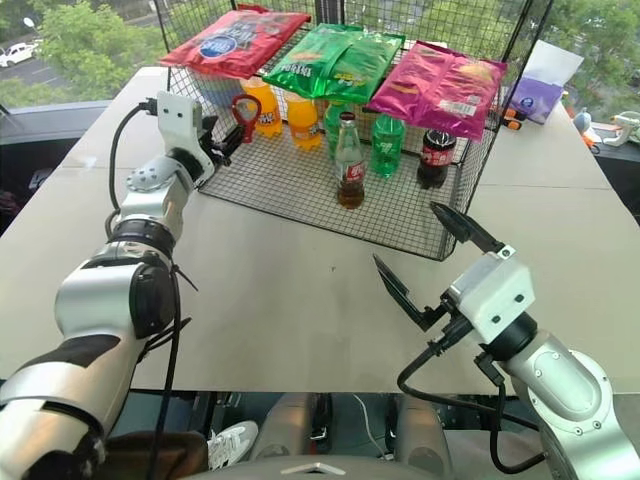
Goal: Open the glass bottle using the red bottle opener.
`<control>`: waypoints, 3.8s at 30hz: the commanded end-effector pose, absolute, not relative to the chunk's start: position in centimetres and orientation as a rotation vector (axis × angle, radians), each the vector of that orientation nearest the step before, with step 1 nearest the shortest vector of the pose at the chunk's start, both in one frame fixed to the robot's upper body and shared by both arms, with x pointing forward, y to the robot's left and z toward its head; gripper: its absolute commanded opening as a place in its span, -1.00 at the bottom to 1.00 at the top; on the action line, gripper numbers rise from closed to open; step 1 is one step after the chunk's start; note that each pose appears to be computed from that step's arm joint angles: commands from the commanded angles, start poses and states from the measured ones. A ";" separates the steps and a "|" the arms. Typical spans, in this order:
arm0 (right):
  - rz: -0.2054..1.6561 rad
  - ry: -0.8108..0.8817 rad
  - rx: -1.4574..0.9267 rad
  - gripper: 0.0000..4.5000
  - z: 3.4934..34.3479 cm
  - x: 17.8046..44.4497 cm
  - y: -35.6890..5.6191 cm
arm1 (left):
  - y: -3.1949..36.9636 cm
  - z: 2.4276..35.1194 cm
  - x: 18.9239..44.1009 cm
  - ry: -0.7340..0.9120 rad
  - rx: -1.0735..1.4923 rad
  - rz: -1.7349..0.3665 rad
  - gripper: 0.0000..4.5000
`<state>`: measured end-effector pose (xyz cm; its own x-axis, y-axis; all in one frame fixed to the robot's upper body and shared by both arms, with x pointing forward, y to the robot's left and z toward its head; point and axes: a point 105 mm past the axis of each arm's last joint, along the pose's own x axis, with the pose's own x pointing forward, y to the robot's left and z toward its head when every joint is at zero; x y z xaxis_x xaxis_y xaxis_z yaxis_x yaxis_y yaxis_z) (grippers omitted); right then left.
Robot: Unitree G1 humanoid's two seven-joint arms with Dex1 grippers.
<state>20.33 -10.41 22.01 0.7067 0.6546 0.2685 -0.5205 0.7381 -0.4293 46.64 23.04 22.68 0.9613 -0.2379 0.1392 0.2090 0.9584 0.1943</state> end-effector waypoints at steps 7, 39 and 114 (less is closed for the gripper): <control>0.639 -0.498 -0.355 1.00 23.2 19.4 -10.3 | 21.1 25.6 47.0 -0.226 0.198 -0.290 -0.62; 0.639 -0.485 -0.343 1.00 23.0 19.5 -10.3 | 23.5 24.4 46.4 -0.230 0.184 -0.218 0.40; 0.607 -0.458 -0.322 1.00 22.9 20.2 -10.3 | 21.5 24.8 42.8 -0.117 -0.084 -0.818 -0.94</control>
